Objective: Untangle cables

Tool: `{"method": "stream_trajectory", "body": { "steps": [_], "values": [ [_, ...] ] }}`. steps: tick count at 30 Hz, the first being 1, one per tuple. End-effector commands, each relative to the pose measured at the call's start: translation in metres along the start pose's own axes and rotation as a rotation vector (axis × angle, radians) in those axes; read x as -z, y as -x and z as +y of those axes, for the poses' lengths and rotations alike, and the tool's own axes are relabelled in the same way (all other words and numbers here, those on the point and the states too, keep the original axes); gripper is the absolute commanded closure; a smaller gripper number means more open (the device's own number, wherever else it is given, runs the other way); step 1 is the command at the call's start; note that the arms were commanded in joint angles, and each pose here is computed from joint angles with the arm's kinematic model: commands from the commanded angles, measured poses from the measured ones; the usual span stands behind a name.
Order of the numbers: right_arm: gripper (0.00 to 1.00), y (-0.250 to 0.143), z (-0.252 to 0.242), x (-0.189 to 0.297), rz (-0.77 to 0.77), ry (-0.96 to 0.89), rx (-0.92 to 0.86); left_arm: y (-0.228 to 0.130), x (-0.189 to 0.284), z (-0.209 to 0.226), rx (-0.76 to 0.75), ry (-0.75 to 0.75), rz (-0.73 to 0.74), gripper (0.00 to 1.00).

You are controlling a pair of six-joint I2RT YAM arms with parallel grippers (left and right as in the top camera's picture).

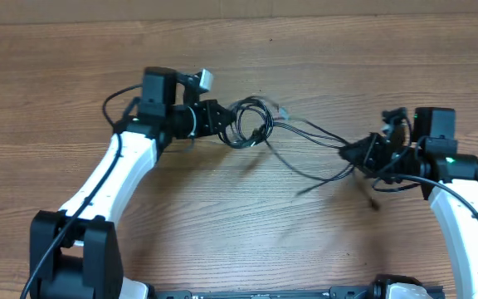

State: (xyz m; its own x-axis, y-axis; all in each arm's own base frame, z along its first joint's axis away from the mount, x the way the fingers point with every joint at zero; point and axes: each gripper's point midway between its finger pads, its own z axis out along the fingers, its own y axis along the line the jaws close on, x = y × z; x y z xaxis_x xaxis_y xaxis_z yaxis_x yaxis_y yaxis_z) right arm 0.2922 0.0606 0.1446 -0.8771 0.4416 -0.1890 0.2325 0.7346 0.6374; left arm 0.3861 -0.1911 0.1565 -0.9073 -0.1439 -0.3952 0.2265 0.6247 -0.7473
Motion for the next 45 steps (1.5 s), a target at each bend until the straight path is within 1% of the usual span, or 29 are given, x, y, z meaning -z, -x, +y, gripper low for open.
{"method": "stream_trajectory", "body": {
  "steps": [1,3,7,10,12,15,16,17,19,21,22,24,25,27,29,31,32,33,34,35,36,39,42,45],
  "values": [
    [0.96,0.029,-0.034,0.022,-0.155,-0.196,-0.044,0.025,0.031,-0.011,-0.157,-0.020,-0.095,0.96],
    [0.96,0.028,-0.028,0.020,-0.147,-0.169,-0.038,0.022,0.033,-0.030,-0.252,-0.100,-0.082,0.96],
    [0.96,0.022,-0.013,0.016,-0.114,-0.101,-0.017,0.017,0.039,-0.067,-0.348,-0.291,-0.064,0.96],
    [0.96,0.018,-0.011,0.013,-0.101,-0.108,-0.005,0.022,0.043,-0.078,-0.336,-0.346,-0.075,0.96],
    [0.96,0.019,-0.023,0.014,-0.113,-0.180,-0.014,0.026,0.051,-0.088,-0.370,-0.403,-0.089,0.96],
    [0.94,0.020,-0.064,0.026,-0.163,-0.406,-0.092,0.031,0.070,-0.106,-0.463,-0.521,-0.105,0.96],
    [0.90,0.020,-0.075,0.030,-0.179,-0.469,-0.130,0.034,0.074,-0.107,-0.459,-0.528,-0.114,0.96],
    [0.86,0.020,-0.078,0.031,-0.181,-0.486,-0.137,0.037,0.076,-0.107,-0.444,-0.526,-0.120,0.96],
    [0.77,0.017,-0.071,0.027,-0.161,-0.442,-0.136,0.042,0.076,-0.102,-0.419,-0.503,-0.134,0.96],
    [0.57,0.015,-0.056,0.021,-0.131,-0.353,-0.110,0.045,0.071,-0.094,-0.379,-0.453,-0.149,0.96],
    [0.51,0.015,-0.046,0.017,-0.114,-0.295,-0.081,0.047,0.067,-0.089,-0.352,-0.421,-0.155,0.96],
    [0.46,0.016,-0.025,0.012,-0.093,-0.181,-0.044,0.049,0.059,-0.076,-0.272,-0.347,-0.160,0.96],
    [0.44,0.015,-0.012,0.011,-0.081,-0.106,-0.032,0.049,0.054,-0.069,-0.220,-0.306,-0.158,0.96],
    [0.40,0.014,0.017,0.010,-0.052,0.051,0.000,0.045,0.047,-0.061,-0.161,-0.257,-0.147,0.96],
    [0.39,0.011,0.045,0.013,-0.021,0.201,0.041,0.041,0.043,-0.065,-0.162,-0.261,-0.132,0.96],
    [0.35,0.007,0.068,0.014,0.001,0.305,0.097,0.039,0.039,-0.071,-0.150,-0.274,-0.125,0.96],
    [0.32,0.004,0.076,0.013,0.011,0.328,0.124,0.041,0.038,-0.073,-0.125,-0.273,-0.129,0.96],
    [0.30,-0.005,0.087,0.008,0.038,0.341,0.151,0.046,0.035,-0.070,-0.016,-0.248,-0.145,0.95],
    [0.21,-0.011,0.092,0.005,0.059,0.346,0.167,0.049,0.035,-0.070,0.045,-0.241,-0.155,0.96],
    [0.05,-0.019,0.097,0.001,0.081,0.344,0.187,0.051,0.034,-0.071,0.078,-0.243,-0.162,0.96],
    [0.01,-0.026,0.101,-0.003,0.096,0.334,0.192,0.053,0.034,-0.074,0.082,-0.252,-0.166,0.96],
    [0.00,-0.035,0.105,-0.015,0.094,0.279,0.250,0.053,0.035,-0.083,0.062,-0.285,-0.162,0.96],
    [0.00,-0.035,0.105,-0.029,0.046,0.188,0.311,0.049,0.036,-0.089,0.093,-0.318,-0.133,0.96],
    [0.04,-0.041,0.122,-0.043,0.034,0.204,0.391,0.047,0.036,-0.091,0.125,-0.332,-0.115,0.96]
  ]
}}
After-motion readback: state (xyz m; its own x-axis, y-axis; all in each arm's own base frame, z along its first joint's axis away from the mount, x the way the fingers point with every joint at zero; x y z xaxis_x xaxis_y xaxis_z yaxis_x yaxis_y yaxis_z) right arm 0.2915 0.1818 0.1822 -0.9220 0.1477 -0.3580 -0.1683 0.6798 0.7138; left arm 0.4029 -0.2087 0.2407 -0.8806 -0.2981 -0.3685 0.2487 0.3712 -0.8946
